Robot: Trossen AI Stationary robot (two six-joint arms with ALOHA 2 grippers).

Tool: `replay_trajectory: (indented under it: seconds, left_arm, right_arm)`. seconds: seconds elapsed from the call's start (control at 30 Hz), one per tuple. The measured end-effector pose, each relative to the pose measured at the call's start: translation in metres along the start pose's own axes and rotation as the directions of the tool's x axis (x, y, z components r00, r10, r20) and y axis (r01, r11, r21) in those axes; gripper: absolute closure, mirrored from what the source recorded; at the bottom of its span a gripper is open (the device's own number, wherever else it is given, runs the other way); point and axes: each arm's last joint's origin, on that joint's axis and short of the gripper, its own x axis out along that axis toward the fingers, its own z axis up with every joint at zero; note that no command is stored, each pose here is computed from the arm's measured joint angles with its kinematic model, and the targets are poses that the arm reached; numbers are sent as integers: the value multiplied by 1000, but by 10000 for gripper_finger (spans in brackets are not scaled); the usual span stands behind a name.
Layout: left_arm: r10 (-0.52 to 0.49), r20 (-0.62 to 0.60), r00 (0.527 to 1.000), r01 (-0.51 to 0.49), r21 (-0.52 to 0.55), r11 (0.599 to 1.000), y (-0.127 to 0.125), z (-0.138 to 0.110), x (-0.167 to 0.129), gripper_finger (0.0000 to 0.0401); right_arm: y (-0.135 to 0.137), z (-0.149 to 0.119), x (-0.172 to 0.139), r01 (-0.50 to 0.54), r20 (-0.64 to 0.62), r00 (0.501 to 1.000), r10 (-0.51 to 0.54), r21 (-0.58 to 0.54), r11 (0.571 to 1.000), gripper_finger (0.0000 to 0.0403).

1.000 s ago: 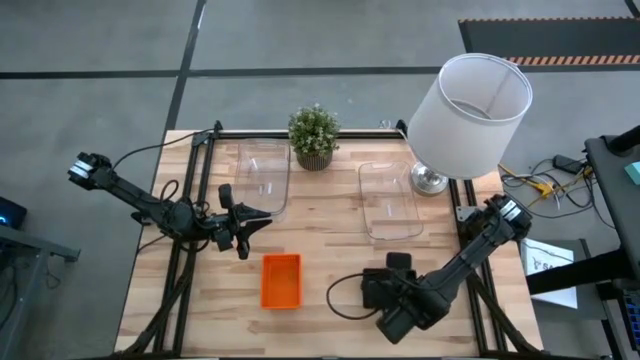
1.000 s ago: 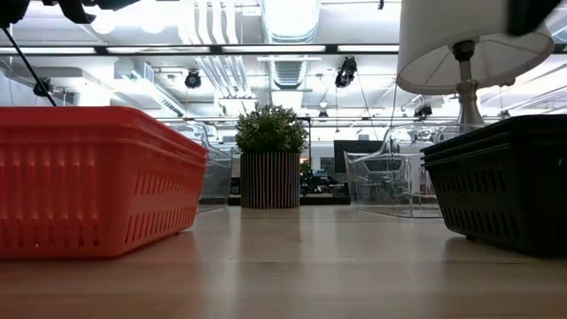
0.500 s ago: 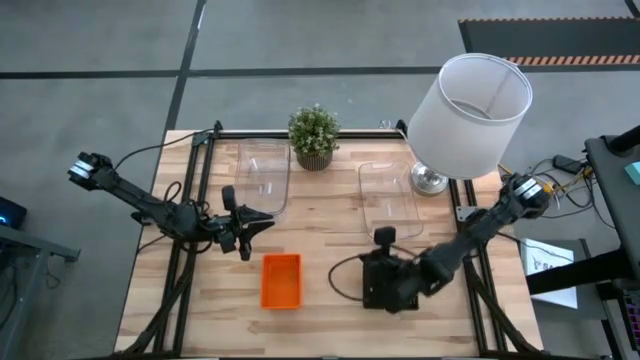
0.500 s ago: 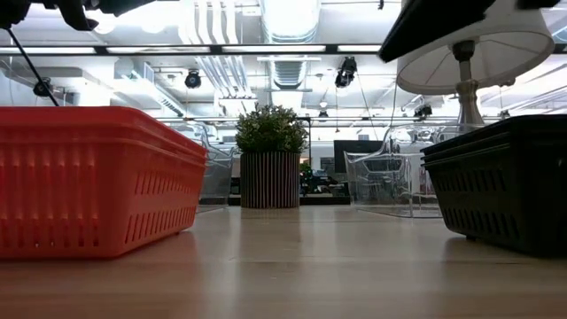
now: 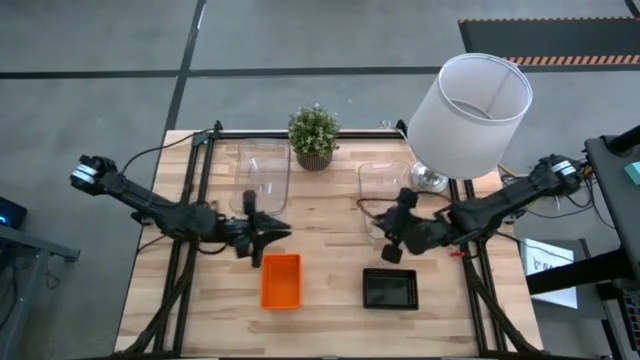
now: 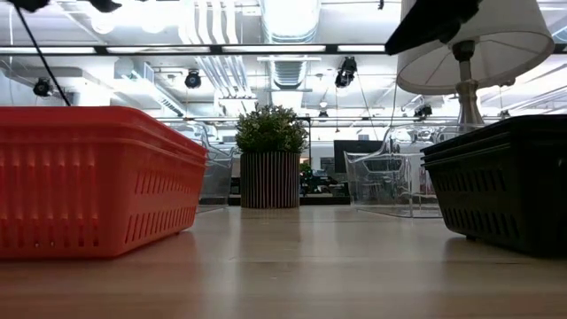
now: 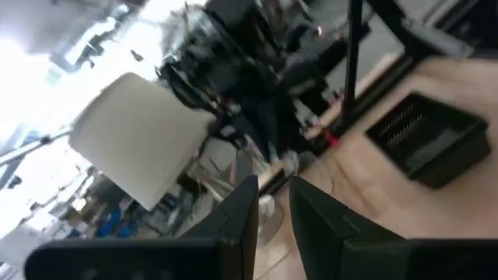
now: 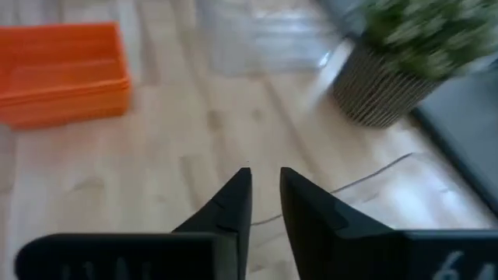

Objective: Stack baskets by color
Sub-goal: Stack the right transparent bin on the left transparent bins

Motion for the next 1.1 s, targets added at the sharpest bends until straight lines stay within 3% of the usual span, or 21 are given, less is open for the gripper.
replay_trajectory:
  seconds: [0.2, 0.33, 0.53, 0.77, 1.1]
  left_arm:
    - [-144, -44, 989, 144, -15, 989, 13, -1, 49, 343]
    - [-190, -174, 966, 190, -18, 982, 19, -11, 75, 343]
    - [-137, -290, 947, 130, -42, 991, 25, -20, 91, 343]
    - [-60, -305, 950, 52, -33, 998, 37, -16, 80, 343]
    - [-3, -258, 966, -8, -43, 999, 52, -13, 36, 343]
  right_arm:
    - [-14, -18, -6, 0, 199, 980, 5, -27, 1000, 291]
    - [-20, -34, -1, -21, 305, 952, 15, 14, 1000, 264]
    - [-27, -36, -3, -52, 328, 945, -10, 180, 982, 243]
    - [-25, -18, -7, -45, 268, 963, -13, 207, 977, 258]
    - [-30, 1, 9, 146, -74, 989, -129, 325, 934, 258]
